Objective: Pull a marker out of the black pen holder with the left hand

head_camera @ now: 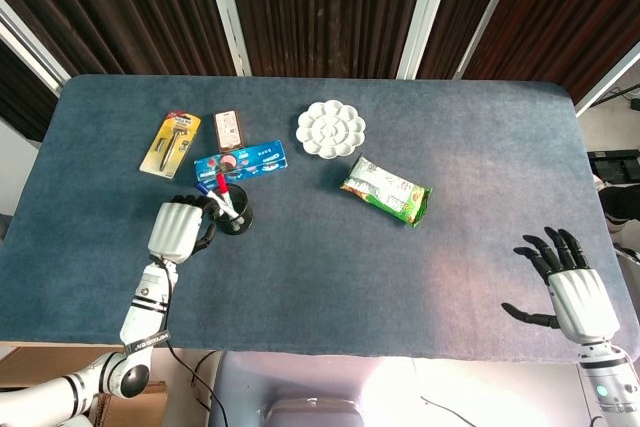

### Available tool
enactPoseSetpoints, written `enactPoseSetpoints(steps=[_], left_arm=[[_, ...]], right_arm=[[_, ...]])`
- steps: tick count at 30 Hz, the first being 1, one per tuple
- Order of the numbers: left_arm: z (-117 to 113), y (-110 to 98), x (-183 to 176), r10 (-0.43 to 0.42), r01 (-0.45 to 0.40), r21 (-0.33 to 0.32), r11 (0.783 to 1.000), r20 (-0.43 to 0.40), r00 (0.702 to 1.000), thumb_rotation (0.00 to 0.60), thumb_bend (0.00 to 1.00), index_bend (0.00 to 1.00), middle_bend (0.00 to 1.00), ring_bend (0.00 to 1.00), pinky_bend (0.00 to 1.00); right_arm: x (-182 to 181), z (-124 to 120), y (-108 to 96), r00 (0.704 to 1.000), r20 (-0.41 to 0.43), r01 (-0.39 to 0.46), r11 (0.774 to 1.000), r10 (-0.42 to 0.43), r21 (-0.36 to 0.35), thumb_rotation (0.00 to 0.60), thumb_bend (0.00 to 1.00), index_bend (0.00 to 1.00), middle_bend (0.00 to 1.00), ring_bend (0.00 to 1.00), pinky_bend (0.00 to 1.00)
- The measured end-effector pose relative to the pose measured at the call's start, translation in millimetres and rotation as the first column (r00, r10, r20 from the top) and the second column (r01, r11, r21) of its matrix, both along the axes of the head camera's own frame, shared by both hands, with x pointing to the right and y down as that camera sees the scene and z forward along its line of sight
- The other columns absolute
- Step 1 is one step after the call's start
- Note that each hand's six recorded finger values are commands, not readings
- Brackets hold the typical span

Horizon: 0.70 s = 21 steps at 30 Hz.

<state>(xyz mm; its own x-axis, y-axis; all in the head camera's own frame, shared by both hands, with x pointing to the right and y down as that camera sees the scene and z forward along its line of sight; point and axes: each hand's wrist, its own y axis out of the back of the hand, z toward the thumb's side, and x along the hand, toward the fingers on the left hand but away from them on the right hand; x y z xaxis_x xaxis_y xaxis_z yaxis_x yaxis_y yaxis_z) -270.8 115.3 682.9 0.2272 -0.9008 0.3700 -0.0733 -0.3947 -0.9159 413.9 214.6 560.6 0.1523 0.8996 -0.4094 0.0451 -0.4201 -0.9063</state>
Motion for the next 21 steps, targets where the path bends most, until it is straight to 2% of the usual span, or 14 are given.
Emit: enactPoseSetpoints(steps=[4,8,12,16,21], left_arm=[[1.8,-3.5,-3.2,0.007,-0.009,0.042,0.999,0.044,0.999,0.600,0.37,0.56,0.59,0.53,0.49],[2.4,-6.2,-3.5,0.009,-0.014,0.076,0.997,0.060,0.998,0.600,0.35,0.66,0.69,0.61,0.53],[1.8,-6.5,-0.9,-0.006,0.004,0.081,0.997,0.016,1.000,0.600,0.37,0.74,0.76,0.67,0.57],[1.9,-6.0,1.3,-0.023,0.026,0.064,0.998,-0.047,0.999,0.600,0.44,0.76,0.78,0.69,0.57],[-5.5,-4.2,-2.4,-0.019,0.024,0.069,0.997,-0.061,0.998,0.600,0.46,0.76,0.78,0.69,0.57]], right_arm=[[0.0,0.0,0.0,1.000,0.004,-0.001,1.000,0.001,-0.002,0.446,0.24,0.39,0.28,0.05,0.16],[-0.1,-0.2,-0.1,1.000,0.008,-0.001,1.000,0.001,-0.003,0.448,0.24,0.39,0.28,0.05,0.16],[-0.1,-0.2,-0.2,1.000,0.010,-0.002,1.000,0.002,-0.004,0.444,0.24,0.39,0.28,0.05,0.16],[-0.1,-0.2,-0.2,1.000,0.012,-0.002,1.000,0.002,-0.004,0.443,0.24,0.39,0.28,0.05,0.16],[0.2,-0.3,-0.2,1.000,0.016,-0.004,1.000,0.004,-0.005,0.444,0.24,0.39,0.28,0.05,0.16]])
